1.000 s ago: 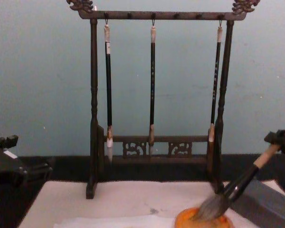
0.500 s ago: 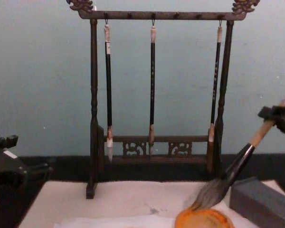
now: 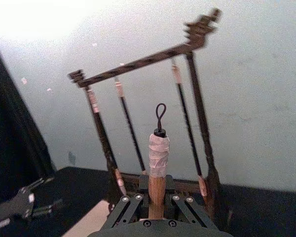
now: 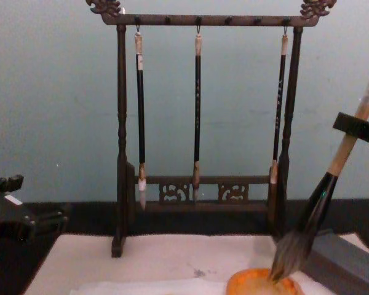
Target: Pick up the brush from the inkstone, write on the paper, then place the brush back to its original position.
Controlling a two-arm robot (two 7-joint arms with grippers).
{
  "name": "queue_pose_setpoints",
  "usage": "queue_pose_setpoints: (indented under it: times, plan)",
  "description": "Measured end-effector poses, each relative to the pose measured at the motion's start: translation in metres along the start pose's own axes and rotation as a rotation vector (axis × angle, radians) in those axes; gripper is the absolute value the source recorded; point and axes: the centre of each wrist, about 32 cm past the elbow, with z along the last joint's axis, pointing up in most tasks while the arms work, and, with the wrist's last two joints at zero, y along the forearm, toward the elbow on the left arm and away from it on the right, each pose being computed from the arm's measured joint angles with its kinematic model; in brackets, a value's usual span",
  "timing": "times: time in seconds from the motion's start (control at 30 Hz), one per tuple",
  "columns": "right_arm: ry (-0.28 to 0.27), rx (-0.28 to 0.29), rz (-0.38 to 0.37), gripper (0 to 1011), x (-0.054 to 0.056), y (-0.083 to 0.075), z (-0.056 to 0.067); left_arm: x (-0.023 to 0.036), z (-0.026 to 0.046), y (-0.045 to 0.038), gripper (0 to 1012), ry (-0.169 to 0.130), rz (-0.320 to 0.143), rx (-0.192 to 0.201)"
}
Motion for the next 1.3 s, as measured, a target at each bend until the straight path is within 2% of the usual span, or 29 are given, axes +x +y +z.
queue_pose_setpoints:
  times: [0.13,0.4,0.63,0.87,1.3]
  plan:
    - [-0.08,0.012,0.054,176,-0.001,-0.008,0.003,0.0,0.0,0.0,1010,0.0,0.0,0.0]
    - [-0.169,0.015,0.128,176,-0.003,-0.026,0.009,0.0,0.0,0.0,1010,0.0,0.0,0.0]
    - [-0.224,-0.013,0.179,176,-0.009,-0.043,0.01,0.0,0.0,0.0,1010,0.0,0.0,0.0]
    - [-0.256,-0.049,0.211,176,-0.014,-0.057,0.008,0.0,0.0,0.0,1010,0.0,0.0,0.0]
    - [-0.307,-0.077,0.22,176,-0.017,-0.069,0.003,0.0,0.0,0.0,1010,0.0,0.0,0.0]
